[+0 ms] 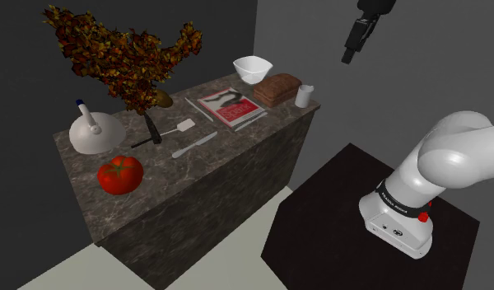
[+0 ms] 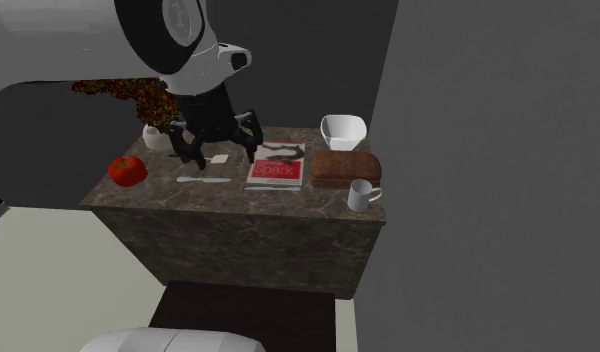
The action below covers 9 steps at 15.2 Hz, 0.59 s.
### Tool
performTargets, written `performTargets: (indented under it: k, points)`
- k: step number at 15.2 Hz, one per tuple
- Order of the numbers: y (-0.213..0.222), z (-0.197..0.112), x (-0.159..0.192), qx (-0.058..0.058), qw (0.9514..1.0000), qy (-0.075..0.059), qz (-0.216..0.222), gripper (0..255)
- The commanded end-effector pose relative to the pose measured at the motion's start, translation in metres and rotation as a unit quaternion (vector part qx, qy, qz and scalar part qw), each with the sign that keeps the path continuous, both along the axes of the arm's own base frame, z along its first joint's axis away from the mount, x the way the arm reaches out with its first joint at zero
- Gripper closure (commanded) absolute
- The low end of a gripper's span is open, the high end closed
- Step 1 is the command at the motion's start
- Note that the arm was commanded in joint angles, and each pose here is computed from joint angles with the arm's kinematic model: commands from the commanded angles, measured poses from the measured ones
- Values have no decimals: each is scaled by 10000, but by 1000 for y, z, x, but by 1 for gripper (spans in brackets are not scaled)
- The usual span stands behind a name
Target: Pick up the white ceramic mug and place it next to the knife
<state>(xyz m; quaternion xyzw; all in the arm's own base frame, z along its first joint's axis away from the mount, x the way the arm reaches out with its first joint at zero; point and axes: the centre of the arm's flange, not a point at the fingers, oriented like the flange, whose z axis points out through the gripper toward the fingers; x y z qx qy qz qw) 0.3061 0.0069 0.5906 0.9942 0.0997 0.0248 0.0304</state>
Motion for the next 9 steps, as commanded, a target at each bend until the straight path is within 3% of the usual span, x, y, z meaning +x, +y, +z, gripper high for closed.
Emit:
performTargets:
  k: [1, 9]
  points:
    - [0, 0, 0, 0, 10000, 0, 0, 0]
    - [-61, -61, 66, -10, 9998, 210, 62, 0]
